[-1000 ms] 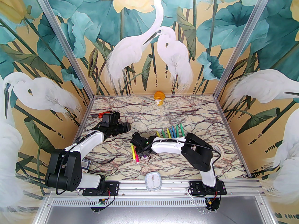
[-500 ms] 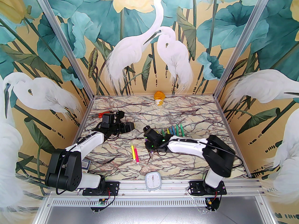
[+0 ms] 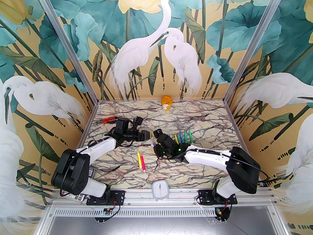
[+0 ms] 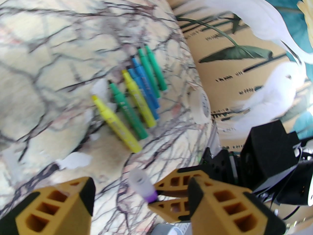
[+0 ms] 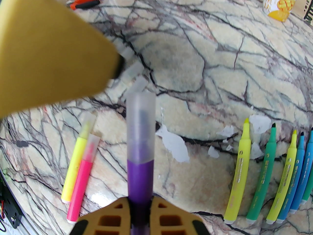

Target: Open the pen caps

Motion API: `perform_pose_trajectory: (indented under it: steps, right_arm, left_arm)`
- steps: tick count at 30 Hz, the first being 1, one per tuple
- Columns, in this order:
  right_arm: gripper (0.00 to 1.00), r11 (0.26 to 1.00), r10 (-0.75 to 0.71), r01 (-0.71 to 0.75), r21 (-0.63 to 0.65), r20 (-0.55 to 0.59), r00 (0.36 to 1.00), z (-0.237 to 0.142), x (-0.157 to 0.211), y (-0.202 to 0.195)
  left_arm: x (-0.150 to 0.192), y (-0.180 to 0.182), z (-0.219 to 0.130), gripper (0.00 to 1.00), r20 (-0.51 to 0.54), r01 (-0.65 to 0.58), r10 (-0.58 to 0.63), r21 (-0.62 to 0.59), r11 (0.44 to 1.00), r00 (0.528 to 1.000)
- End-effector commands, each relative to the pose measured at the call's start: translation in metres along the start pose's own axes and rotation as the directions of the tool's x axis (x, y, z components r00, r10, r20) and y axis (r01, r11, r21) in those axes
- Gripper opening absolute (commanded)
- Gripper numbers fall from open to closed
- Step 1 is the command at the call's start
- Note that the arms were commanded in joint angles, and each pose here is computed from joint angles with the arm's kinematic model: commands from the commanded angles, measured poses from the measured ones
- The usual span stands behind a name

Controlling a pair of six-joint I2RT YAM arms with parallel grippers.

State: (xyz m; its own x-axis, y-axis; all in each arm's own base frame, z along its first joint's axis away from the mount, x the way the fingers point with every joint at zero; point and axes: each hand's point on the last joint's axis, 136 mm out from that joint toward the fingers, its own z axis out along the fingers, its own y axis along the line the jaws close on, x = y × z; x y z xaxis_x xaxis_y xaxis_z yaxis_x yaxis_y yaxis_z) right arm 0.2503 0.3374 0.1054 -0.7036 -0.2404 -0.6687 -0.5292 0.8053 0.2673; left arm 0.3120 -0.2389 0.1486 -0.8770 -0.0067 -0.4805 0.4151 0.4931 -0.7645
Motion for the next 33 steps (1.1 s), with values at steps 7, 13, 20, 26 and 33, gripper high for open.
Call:
perform_pose_trajectory:
  steps: [7, 13, 20, 26, 33]
  right_arm:
    - [0.11, 1.0, -0.017, 0.017, -0.002, 0.073, 0.997, -0.01, -0.015, -0.001]
    - [0.11, 1.0, -0.02, 0.019, 0.005, 0.076, 0.997, -0.012, -0.016, -0.002]
    - [0.13, 1.0, -0.011, 0.01, 0.016, 0.06, 0.998, -0.009, -0.012, -0.005]
    - [0.25, 1.0, 0.012, -0.013, 0.016, 0.01, 1.0, -0.002, -0.001, -0.005]
    - [0.43, 0.993, 0.111, -0.11, 0.051, -0.023, 0.994, 0.017, 0.008, -0.012]
  left_arm:
    - [0.003, -0.022, 0.012, 0.58, -0.06, -0.03, 0.037, 0.108, 0.994, 0.998]
    - [0.009, -0.026, 0.017, 0.48, -0.095, -0.032, 0.045, 0.131, 0.991, 0.994]
    - [0.001, 0.002, 0.014, 0.49, -0.057, -0.014, 0.011, -0.062, 0.998, 0.998]
    - [0.0, 0.033, 0.012, 0.48, -0.059, 0.037, -0.051, -0.22, 0.975, 0.997]
    - [0.018, 0.058, 0.01, 0.37, -0.102, 0.081, -0.119, -0.319, 0.944, 0.988]
